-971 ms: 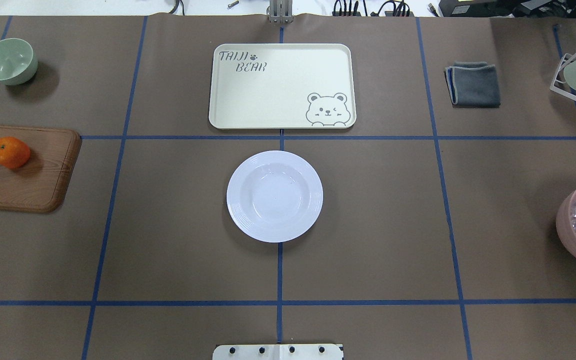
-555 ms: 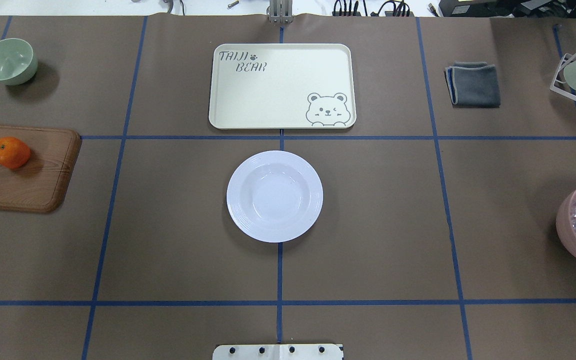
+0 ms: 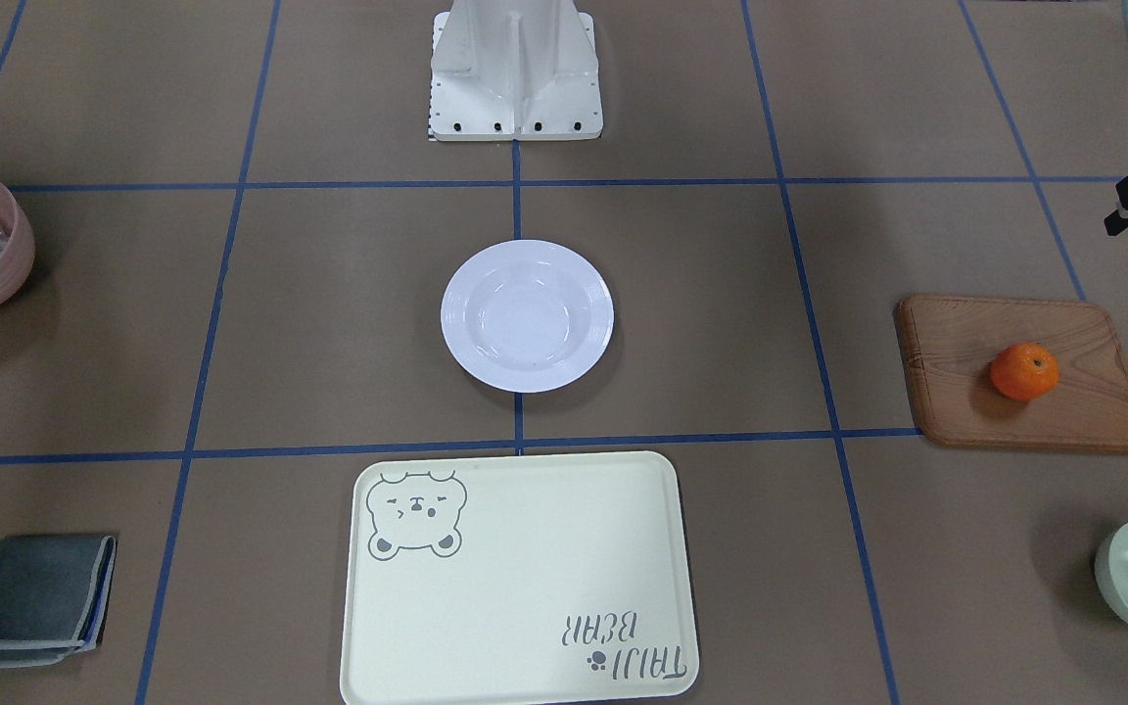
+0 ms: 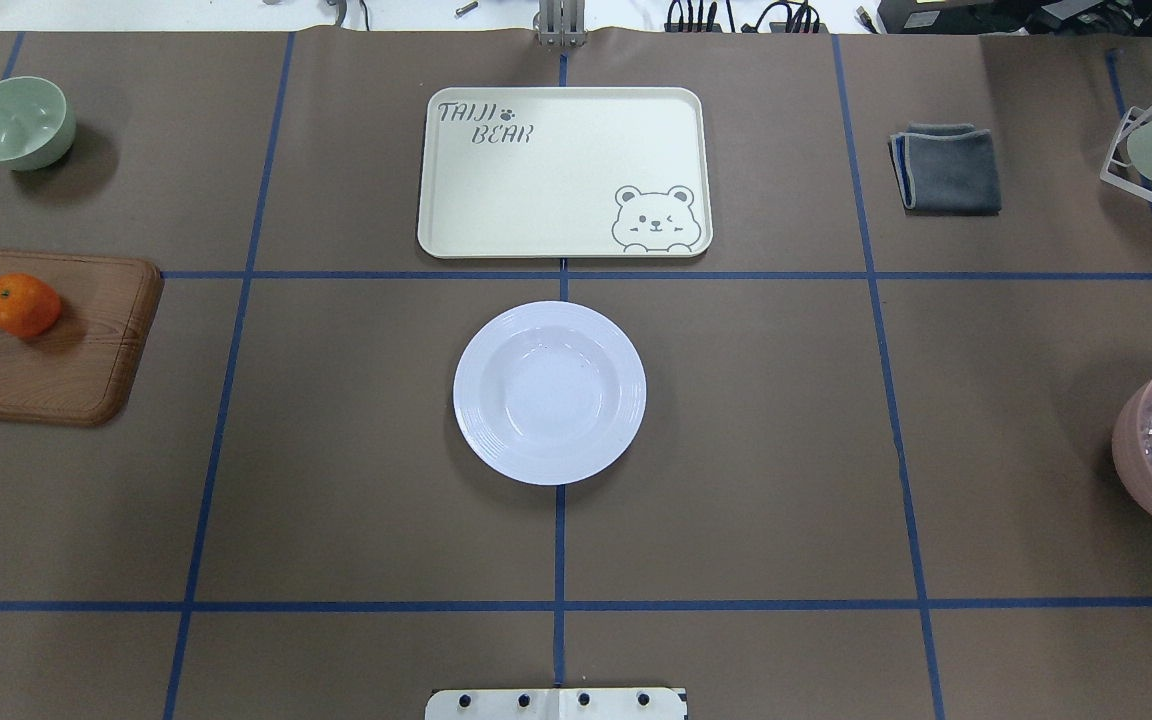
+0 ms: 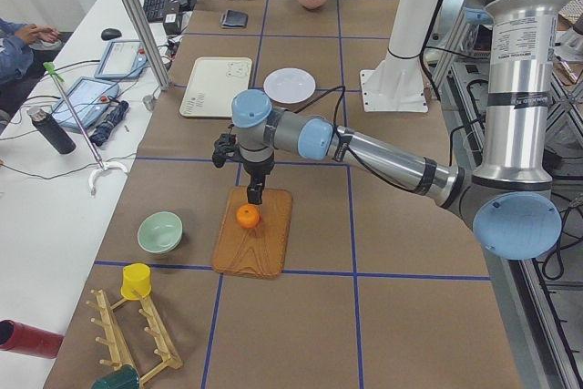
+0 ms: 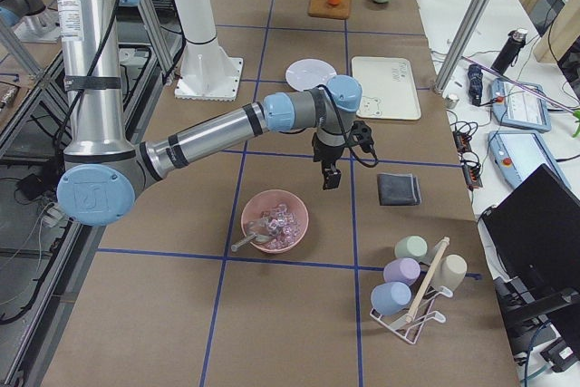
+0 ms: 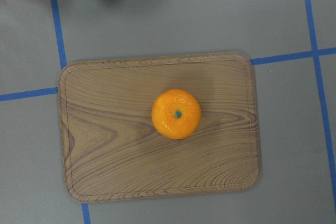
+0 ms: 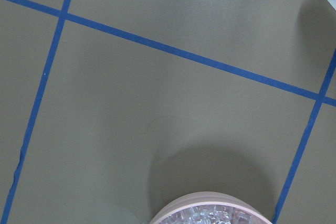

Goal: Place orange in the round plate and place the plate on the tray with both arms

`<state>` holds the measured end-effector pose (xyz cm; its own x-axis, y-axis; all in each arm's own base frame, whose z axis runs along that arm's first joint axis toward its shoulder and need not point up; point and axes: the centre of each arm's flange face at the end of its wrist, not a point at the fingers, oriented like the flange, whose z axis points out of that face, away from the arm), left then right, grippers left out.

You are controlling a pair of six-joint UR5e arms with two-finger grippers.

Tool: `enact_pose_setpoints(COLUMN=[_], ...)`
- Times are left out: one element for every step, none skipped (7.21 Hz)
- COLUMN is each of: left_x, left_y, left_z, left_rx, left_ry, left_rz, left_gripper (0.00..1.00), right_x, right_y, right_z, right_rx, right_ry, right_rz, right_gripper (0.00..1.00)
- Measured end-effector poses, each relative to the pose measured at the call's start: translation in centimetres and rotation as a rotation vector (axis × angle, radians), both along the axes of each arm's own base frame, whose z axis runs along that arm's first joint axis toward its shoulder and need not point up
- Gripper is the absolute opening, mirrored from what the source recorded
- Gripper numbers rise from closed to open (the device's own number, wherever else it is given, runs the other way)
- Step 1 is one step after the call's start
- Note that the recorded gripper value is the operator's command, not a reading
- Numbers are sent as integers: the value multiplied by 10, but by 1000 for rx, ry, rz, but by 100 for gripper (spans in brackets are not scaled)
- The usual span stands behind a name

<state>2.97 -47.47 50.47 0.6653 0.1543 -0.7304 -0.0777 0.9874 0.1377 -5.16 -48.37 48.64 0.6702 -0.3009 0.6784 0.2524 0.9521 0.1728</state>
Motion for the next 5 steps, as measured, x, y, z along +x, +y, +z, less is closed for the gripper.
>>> enact_pose_setpoints(left_x=[-1, -1, -3, -3, -4], left_y=[3, 8, 18, 28, 38], left_z=[7, 8, 9, 12, 20], left_rx=[18, 49, 74, 102, 129], left_ry=[2, 10, 16, 22, 27], left_rz=[-2, -6, -6, -4, -3], left_gripper=[98, 98, 98, 98, 98], right_x=[3, 7, 9, 10, 11], right_y=[1, 3, 5, 6, 8], right_z=[-1, 0, 2, 4, 4], right_rx=[1, 0, -5, -8, -11], right_ry=[-1, -1, 1, 0, -2], right_rz=[4, 12, 17, 18, 19], right_gripper=[100, 100, 100, 100, 100])
